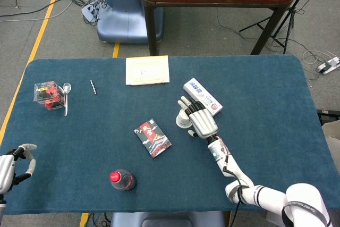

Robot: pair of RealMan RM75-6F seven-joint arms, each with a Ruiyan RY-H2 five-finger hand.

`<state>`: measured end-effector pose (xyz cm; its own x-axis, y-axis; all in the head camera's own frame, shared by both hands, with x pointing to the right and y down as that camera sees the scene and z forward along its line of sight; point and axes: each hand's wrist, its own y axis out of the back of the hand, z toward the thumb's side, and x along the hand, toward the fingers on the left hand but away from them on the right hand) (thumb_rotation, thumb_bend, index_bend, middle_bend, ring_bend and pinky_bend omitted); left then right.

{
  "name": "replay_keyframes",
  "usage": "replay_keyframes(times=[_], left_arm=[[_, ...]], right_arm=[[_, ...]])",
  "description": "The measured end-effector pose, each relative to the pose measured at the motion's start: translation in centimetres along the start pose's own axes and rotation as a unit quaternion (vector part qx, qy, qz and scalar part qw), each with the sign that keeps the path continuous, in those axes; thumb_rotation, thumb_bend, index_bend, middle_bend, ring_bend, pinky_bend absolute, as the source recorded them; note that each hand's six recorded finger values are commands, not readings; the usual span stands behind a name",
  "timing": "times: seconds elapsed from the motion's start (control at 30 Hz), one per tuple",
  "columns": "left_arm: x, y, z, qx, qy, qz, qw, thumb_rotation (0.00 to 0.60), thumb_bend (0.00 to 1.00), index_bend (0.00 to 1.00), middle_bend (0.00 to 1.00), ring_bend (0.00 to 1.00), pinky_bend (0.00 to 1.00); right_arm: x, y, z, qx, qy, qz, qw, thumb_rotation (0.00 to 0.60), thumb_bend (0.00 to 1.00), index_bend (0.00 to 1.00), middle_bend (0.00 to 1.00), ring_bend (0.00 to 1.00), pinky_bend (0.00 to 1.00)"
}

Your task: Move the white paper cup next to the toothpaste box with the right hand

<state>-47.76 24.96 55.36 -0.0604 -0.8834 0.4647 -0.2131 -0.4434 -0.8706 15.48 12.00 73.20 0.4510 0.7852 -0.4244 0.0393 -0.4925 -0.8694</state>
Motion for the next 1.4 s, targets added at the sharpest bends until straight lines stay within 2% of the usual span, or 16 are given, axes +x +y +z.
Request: replay_keyframes(times=[0.2, 0.43, 0.63, 0.87, 1.17, 1.4], left_arm=[[0.0, 0.2, 0.2, 0.003, -0.002, 0.002, 1.0, 0.6, 0.46, 0.35, 0.54, 0.47, 0.68], [-0.2, 0.6, 0.8, 0.01, -0.009, 0.009, 0.9999, 0.6, 0.46, 0.34, 0.54, 0.47, 0.68], [-0.4, 1.0, 1.4, 0.034, -0.017, 0.021, 0.9991, 0.6, 0.46, 0.34, 0.54, 0.46, 0.68], [-0.7, 1.2, 2.4, 0.052, -0.026, 0.032, 0.9978, 0.6, 0.46, 0.34, 0.51, 0.44, 0.68], [-1.0, 1.3, 2.8, 0.061, -0.03, 0.031, 0.9972, 0.6, 0.46, 0.34, 0.51, 0.44, 0.68], [-1.1, 1.0, 2.9, 0.066, -0.028, 0.026, 0.9971, 0.6, 0.46, 0.34, 0.51, 0.44, 0.68]], right_arm=[[3.5, 2.6, -1.4, 0.045, -0.003, 0.003, 0.999, 0.6, 0.0, 0.04, 0.06, 0.04, 0.18], [10.2, 5.3, -5.2, 0.117, -0.045, 0.016, 0.992, 0.6, 0.0, 0.04, 0.09, 0.04, 0.18], [15.9, 7.8, -8.6, 0.156, -0.103, 0.028, 0.9819, 0.6, 0.0, 0.04, 0.1, 0.04, 0.18], [21.7, 10.5, -12.4, 0.185, -0.184, 0.033, 0.9649, 0.6, 0.0, 0.04, 0.1, 0.04, 0.18], [25.7, 12.2, -14.8, 0.179, -0.244, 0.035, 0.9523, 0.6, 0.0, 0.04, 0.1, 0.04, 0.18], [25.8, 12.7, -16.0, 0.171, -0.26, 0.033, 0.9497, 0.6, 0.0, 0.04, 0.1, 0.04, 0.18]])
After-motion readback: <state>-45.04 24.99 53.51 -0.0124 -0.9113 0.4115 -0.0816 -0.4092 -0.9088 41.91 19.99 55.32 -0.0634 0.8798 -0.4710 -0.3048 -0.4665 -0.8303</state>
